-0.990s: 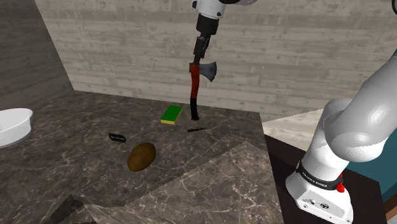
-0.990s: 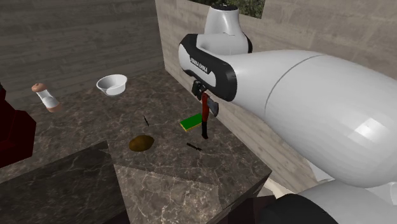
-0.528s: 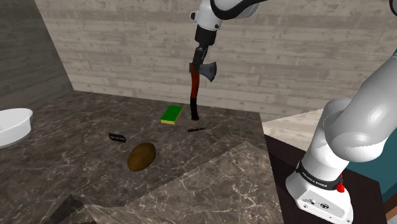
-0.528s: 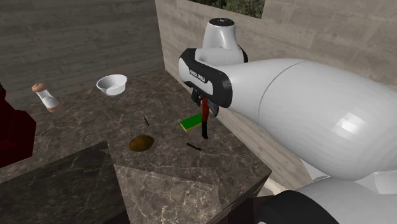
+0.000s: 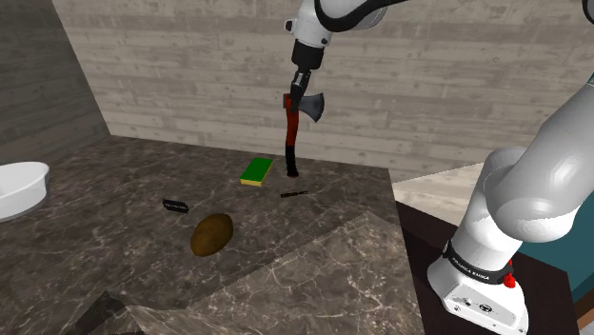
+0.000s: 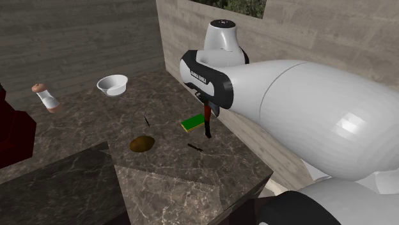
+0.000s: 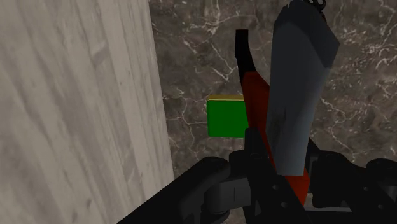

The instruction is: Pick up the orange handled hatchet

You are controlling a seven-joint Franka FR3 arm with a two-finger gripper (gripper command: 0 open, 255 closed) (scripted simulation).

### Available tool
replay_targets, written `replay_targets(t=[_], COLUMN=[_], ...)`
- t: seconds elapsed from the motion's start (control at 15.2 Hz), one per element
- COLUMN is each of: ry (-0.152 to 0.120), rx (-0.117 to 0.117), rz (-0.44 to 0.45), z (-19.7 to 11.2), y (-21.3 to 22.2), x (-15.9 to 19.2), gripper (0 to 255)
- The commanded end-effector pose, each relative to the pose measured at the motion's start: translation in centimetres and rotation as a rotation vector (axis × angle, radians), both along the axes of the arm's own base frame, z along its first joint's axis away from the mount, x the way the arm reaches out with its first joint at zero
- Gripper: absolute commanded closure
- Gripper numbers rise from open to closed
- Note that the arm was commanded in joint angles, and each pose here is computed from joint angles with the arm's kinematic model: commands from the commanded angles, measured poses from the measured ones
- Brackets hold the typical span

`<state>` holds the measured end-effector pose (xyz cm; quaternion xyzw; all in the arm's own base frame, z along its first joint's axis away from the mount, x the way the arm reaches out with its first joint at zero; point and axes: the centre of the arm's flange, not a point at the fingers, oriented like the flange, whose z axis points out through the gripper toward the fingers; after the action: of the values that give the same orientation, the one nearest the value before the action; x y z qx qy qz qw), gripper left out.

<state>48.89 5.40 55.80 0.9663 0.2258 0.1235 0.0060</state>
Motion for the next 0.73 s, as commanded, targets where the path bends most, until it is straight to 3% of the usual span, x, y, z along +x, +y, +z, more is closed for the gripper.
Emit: replay_targets(t=[0.0, 0.66], ry=[0.0, 0.0], rx=[0.0, 0.0], rz=[0.0, 0.0], z=[0.0, 4.2], y=[0.0, 0.1], x=[0.0, 0.0], gripper=[255, 255])
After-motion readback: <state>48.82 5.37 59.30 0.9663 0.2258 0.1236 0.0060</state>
